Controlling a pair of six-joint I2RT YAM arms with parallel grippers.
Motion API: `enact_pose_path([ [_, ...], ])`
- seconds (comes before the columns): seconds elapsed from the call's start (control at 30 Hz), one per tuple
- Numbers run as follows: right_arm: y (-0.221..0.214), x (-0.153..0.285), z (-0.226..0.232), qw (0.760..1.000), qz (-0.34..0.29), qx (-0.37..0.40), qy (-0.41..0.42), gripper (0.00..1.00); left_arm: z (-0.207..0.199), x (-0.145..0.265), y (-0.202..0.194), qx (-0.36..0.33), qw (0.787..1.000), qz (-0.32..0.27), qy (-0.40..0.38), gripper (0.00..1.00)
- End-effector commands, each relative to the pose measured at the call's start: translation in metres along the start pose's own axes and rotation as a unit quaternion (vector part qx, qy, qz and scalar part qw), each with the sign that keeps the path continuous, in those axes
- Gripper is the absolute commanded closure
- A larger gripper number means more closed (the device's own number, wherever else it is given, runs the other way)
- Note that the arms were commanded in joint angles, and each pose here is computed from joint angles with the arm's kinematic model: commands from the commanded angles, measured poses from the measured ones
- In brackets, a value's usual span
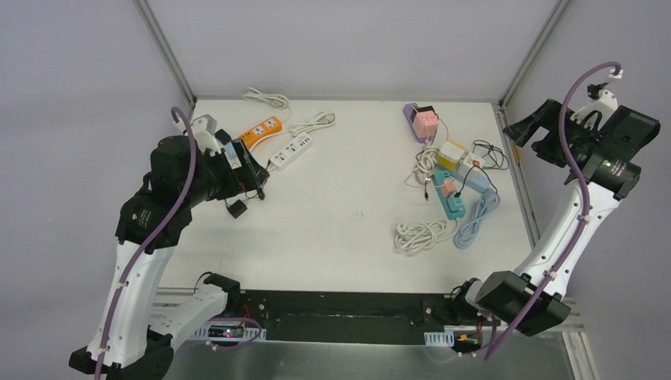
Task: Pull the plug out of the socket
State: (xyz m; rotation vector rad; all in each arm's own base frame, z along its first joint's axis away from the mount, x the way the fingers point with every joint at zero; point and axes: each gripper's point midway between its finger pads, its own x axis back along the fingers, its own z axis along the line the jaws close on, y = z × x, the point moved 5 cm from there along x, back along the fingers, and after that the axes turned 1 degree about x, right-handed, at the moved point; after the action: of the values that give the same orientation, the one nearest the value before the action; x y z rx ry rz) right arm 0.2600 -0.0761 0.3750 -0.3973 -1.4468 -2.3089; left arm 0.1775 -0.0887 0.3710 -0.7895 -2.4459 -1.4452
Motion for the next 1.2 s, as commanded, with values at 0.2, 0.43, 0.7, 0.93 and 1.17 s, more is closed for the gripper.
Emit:
enact_pose_path([
  [0.2, 0.012, 0.004, 0.010, 0.999, -0.011, 0.027, 0.029, 0.00, -0.004, -0.006, 0.002, 0.001, 1.000, -0.018, -0.023, 0.01],
  [0.43, 0.013, 0.005, 0.009, 0.999, -0.014, 0.028, 0.022, 0.00, -0.004, -0.008, -0.005, 0.017, 0.999, -0.013, -0.031, 0.01],
  [0.7, 0.011, 0.005, 0.013, 0.999, -0.011, 0.028, 0.037, 0.00, -0.001, -0.003, -0.015, 0.037, 0.999, -0.013, -0.038, 0.01],
  [0.93, 0.011, 0.005, 0.013, 0.999, -0.012, 0.028, 0.038, 0.00, 0.000, 0.001, -0.020, 0.046, 0.998, -0.016, -0.044, 0.01],
  [1.17, 0.006, 0.004, 0.012, 0.999, -0.006, 0.025, 0.038, 0.00, 0.001, 0.003, -0.025, 0.051, 0.997, -0.012, -0.048, 0.01],
])
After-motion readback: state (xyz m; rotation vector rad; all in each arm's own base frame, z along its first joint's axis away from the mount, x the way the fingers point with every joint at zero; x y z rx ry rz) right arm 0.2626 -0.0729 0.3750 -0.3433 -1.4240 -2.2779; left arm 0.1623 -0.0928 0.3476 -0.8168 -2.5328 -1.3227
